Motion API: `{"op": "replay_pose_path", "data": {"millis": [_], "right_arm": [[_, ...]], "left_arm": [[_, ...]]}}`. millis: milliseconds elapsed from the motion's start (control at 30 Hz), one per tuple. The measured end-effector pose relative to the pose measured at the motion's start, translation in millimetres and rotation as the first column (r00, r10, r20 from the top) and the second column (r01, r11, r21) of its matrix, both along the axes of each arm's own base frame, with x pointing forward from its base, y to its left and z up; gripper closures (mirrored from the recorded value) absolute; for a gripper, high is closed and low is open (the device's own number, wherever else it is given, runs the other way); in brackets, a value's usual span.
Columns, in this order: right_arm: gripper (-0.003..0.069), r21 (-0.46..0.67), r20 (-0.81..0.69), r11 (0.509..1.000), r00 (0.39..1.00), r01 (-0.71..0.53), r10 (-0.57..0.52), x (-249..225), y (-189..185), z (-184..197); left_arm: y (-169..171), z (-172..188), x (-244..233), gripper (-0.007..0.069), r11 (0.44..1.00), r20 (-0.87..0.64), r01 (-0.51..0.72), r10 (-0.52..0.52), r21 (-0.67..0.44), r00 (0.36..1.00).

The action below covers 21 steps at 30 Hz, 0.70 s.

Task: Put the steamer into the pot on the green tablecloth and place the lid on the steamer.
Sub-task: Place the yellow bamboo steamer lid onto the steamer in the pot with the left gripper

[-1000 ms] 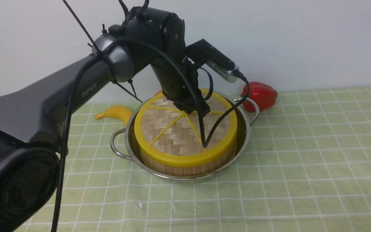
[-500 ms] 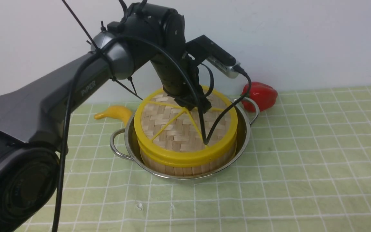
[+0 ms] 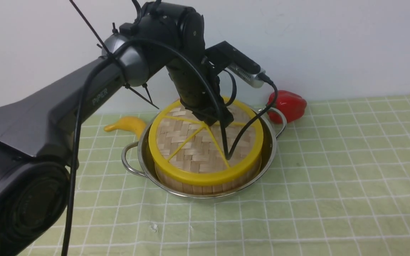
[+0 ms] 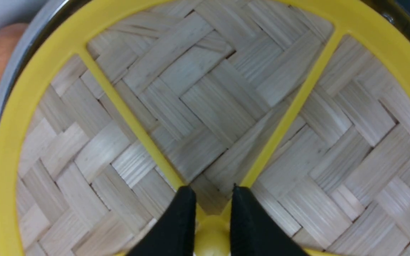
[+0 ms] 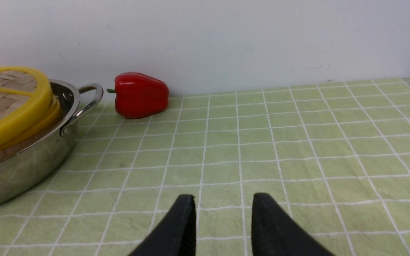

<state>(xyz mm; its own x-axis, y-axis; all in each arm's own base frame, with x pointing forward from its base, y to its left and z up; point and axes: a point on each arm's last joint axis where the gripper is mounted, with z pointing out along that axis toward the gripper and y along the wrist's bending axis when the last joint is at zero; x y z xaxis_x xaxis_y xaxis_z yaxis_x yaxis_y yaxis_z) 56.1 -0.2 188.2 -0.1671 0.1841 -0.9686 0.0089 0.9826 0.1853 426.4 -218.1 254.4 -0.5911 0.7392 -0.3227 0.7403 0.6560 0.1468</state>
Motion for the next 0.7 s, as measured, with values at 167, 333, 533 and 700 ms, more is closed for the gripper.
{"op": "replay_pose_path", "data": {"millis": [167,333,533,700], "right_arm": [[0.0417,0.0,0.0,1.0,1.0,0.0,0.0,0.0,0.0,0.0],[0.0417,0.0,0.0,1.0,1.0,0.0,0.0,0.0,0.0,0.0],[0.0417,0.003,0.0,1.0,1.0,0.0,0.0,0.0,0.1,0.0],[0.0417,0.003,0.0,1.0,1.0,0.0,0.0,0.0,0.1,0.0]], "left_arm": [[-0.9,0.2,1.4,0.0509,1.0,0.015,0.003,-0.003,-0.008,1.0],[-1.1,0.1,2.7,0.0509,1.0,0.026,0.002,-0.002,-0.014,1.0],[1.2,-6.7,5.8,0.0509,1.0,0.016,-0.004,0.004,-0.002,1.0],[9.3,-8.8,10.8,0.0509,1.0,0.012,-0.027,0.027,-0.006,1.0]]}}
